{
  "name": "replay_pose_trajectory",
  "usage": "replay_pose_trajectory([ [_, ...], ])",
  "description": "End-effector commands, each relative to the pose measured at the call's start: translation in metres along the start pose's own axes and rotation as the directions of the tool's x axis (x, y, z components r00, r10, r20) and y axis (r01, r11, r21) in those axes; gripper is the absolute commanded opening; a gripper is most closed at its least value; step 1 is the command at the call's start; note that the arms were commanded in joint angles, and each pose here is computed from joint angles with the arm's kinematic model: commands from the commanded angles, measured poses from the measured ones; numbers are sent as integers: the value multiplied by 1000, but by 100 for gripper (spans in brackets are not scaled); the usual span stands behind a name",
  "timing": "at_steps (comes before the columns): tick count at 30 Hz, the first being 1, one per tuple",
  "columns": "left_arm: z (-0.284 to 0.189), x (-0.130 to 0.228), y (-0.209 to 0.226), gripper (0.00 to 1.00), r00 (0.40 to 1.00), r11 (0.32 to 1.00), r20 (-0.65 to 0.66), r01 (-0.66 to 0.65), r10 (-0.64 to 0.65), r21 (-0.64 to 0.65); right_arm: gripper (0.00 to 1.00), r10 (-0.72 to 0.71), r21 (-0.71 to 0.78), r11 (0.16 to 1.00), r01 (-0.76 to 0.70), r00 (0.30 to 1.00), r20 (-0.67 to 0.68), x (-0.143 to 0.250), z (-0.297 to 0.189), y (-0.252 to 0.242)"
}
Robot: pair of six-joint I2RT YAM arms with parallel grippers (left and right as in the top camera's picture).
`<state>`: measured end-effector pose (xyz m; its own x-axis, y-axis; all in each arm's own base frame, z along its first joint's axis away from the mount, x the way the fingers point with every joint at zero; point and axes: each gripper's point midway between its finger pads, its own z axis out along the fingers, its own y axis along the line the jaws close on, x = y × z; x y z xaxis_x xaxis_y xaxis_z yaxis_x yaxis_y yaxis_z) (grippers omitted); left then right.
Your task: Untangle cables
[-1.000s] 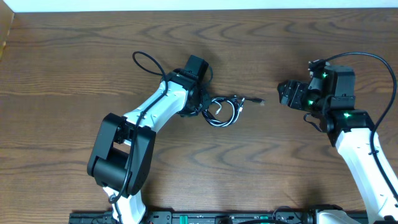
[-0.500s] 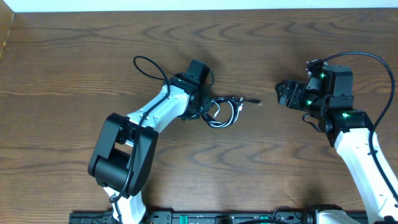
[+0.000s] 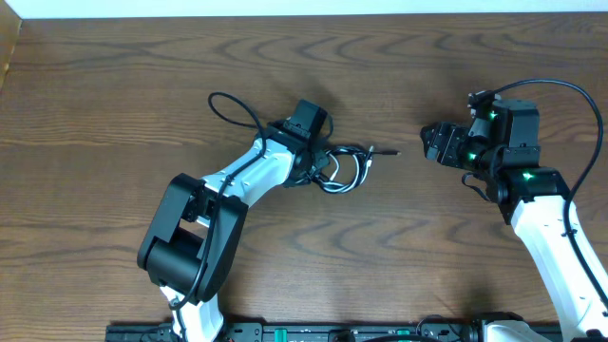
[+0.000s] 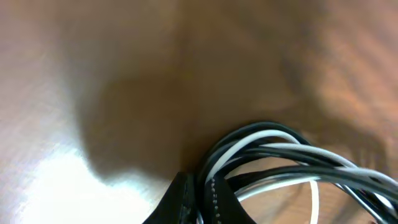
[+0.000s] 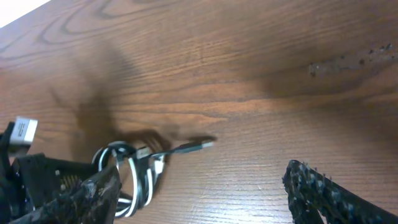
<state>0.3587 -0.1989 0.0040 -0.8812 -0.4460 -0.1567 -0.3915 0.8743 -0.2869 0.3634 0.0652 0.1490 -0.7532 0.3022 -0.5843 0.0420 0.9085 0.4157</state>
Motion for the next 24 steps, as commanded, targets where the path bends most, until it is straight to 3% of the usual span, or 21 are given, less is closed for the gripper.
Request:
replay_pose_trajectory([
  [1, -13, -6, -26, 8, 981, 974, 34, -193, 191, 121, 81, -3, -13, 1000, 3, 1000, 8, -3, 0, 8],
  [5, -60, -19, -77, 8, 931, 878, 172, -361, 321, 315, 80, -28, -41, 999, 29, 999, 28, -6, 1, 19],
  [9, -107, -31, -102, 8, 881, 804, 314, -457, 353, 380, 80, -57, -118, 991, 65, 996, 66, -14, 0, 40],
  [12, -135, -34, -109, 7, 862, 778, 371, -483, 344, 401, 72, -30, -150, 988, 43, 996, 86, -18, 0, 50],
  [18, -169, -38, -118, 7, 840, 742, 438, -509, 320, 436, 72, 63, -201, 979, -41, 992, 105, -26, -1, 65],
  [24, -186, -29, -137, 8, 841, 658, 441, -528, 314, 537, 71, 82, -284, 958, -47, 990, 113, -29, 6, 89],
])
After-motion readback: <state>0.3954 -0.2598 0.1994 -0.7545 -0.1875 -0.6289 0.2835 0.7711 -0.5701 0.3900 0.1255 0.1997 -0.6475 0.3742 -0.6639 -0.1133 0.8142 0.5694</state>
